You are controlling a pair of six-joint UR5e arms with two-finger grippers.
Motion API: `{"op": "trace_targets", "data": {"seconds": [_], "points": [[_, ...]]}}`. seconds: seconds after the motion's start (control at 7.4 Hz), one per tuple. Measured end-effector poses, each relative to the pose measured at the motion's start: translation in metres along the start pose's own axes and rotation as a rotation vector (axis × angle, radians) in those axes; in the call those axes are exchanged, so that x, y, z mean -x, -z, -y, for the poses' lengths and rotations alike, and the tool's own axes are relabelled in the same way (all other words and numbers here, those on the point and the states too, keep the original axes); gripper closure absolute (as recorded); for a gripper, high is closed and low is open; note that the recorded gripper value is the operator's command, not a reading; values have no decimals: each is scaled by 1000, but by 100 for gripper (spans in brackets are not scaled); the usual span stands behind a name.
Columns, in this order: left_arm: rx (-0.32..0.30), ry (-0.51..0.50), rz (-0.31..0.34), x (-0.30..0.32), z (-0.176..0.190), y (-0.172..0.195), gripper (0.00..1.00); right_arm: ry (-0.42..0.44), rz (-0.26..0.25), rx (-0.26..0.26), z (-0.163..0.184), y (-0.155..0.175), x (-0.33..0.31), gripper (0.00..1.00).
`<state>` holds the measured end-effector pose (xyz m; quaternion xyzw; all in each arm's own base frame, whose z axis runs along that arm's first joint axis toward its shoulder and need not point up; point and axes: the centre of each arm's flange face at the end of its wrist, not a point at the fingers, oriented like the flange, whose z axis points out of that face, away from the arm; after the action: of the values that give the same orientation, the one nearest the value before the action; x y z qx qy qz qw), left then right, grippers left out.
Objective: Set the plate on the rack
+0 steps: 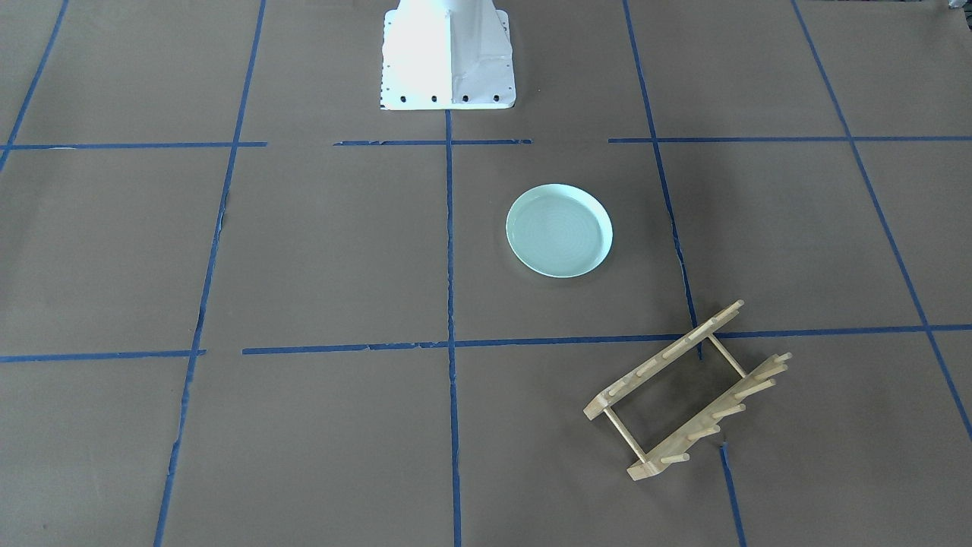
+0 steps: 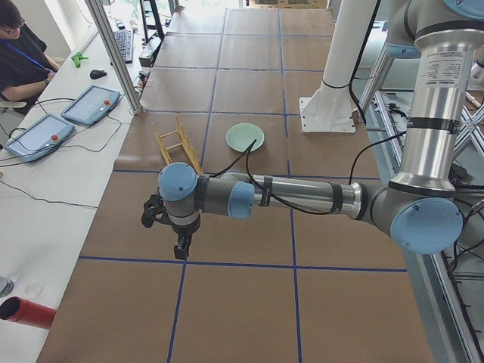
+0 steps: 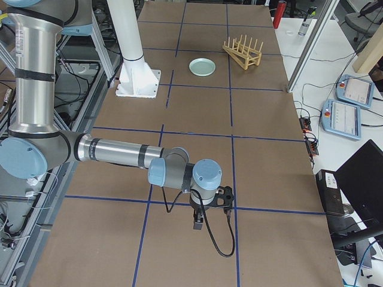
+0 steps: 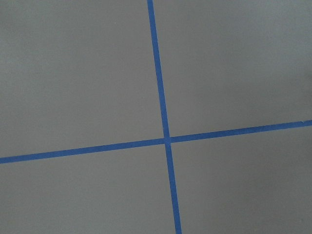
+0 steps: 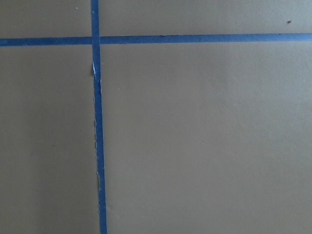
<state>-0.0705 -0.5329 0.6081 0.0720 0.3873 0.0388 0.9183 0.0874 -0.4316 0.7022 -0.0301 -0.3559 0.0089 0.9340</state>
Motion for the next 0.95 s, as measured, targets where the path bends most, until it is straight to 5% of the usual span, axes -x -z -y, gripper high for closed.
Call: {"op": "trace_targets", "data": {"seconds": [0.54,0.95], "points": [[-27,-25,1,-12,10,11,0,1,0,0,0,0,0,0],[-125,-112,23,-34,53,36,0,1,0,0,0,0,0,0]]}}
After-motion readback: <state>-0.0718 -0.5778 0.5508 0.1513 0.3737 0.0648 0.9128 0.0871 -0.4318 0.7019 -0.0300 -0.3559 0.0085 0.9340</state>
